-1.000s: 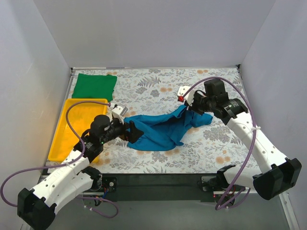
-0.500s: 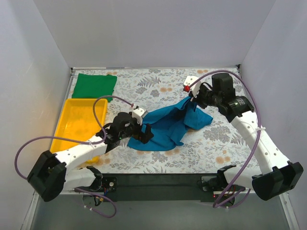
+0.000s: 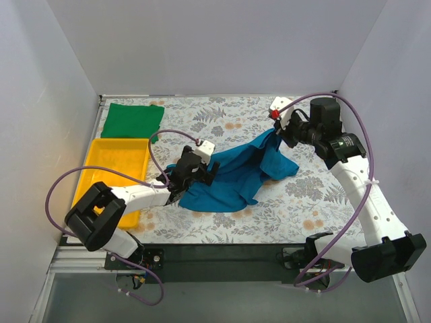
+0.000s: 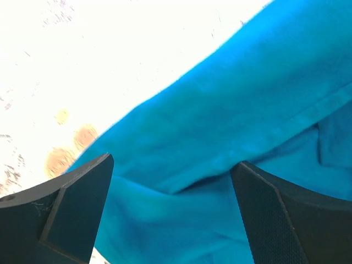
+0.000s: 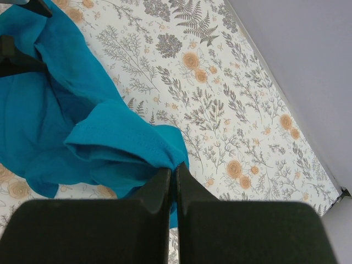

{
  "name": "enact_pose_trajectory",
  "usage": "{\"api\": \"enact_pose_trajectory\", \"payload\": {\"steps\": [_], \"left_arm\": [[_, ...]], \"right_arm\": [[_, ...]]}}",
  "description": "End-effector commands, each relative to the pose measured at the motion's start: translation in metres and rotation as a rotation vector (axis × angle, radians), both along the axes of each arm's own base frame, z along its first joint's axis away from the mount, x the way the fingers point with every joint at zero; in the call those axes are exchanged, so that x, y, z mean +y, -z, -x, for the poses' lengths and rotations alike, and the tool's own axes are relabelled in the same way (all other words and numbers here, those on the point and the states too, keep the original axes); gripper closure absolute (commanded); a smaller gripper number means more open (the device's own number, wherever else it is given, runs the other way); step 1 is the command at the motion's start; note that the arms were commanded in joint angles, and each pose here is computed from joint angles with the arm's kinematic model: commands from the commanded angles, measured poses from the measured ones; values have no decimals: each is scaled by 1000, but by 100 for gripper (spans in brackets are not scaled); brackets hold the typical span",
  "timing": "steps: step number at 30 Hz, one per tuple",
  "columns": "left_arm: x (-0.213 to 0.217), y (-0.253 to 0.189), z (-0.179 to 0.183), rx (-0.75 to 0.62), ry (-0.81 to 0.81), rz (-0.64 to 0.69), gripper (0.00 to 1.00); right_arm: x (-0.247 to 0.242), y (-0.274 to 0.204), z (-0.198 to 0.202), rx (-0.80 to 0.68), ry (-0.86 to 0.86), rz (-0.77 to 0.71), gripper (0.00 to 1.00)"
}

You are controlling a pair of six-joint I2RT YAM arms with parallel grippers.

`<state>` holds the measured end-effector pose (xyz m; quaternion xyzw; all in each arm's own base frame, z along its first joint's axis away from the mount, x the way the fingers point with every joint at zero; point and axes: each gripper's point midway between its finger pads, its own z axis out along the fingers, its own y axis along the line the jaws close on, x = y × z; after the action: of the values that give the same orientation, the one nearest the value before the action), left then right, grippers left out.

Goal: Fold and stack the t-shirts

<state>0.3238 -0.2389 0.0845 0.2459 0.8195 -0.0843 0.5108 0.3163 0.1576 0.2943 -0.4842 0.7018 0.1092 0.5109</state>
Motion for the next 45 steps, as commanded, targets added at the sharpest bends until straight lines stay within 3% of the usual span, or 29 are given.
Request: {"api": "enact_pose_trajectory", "payload": {"steps": [1, 15, 19, 20, 23, 25, 27, 31, 34, 39, 45], "left_arm": [[-9, -32, -18, -119, -3, 19, 14], [-48, -20, -9, -60, 195, 52, 22], [-51, -10, -15, -33, 199, 15, 44], [-50, -4, -15, -17, 193, -5, 60], [-46, -2, -28, -27, 135, -41, 88], [-43, -6, -33, -44, 110, -48, 100], [-34, -15, -39, -78, 57, -69, 100], [-22, -65, -41, -187, 21, -42, 100], [-12, -132, -33, -311, 16, 37, 100], [6, -241, 0, -490, 50, 203, 100], [23, -330, 40, -620, 112, 360, 100]], "right_arm": [[-1, -30, 0, -70, -3, -65, 99], [-15, -28, -3, -59, 34, -85, 99], [-15, -29, -2, -56, 31, -92, 99], [-16, -29, -2, -56, 32, -94, 99], [-15, -29, 0, -56, 28, -98, 99], [-16, -27, 2, -51, 30, -97, 99], [-19, -26, 2, -55, 42, -92, 99], [-26, -36, 3, -94, 63, -81, 99], [-31, -54, 7, -143, 76, -77, 99], [-34, -82, 15, -204, 67, -63, 99], [-40, -154, 41, -386, 42, -69, 99]]}}
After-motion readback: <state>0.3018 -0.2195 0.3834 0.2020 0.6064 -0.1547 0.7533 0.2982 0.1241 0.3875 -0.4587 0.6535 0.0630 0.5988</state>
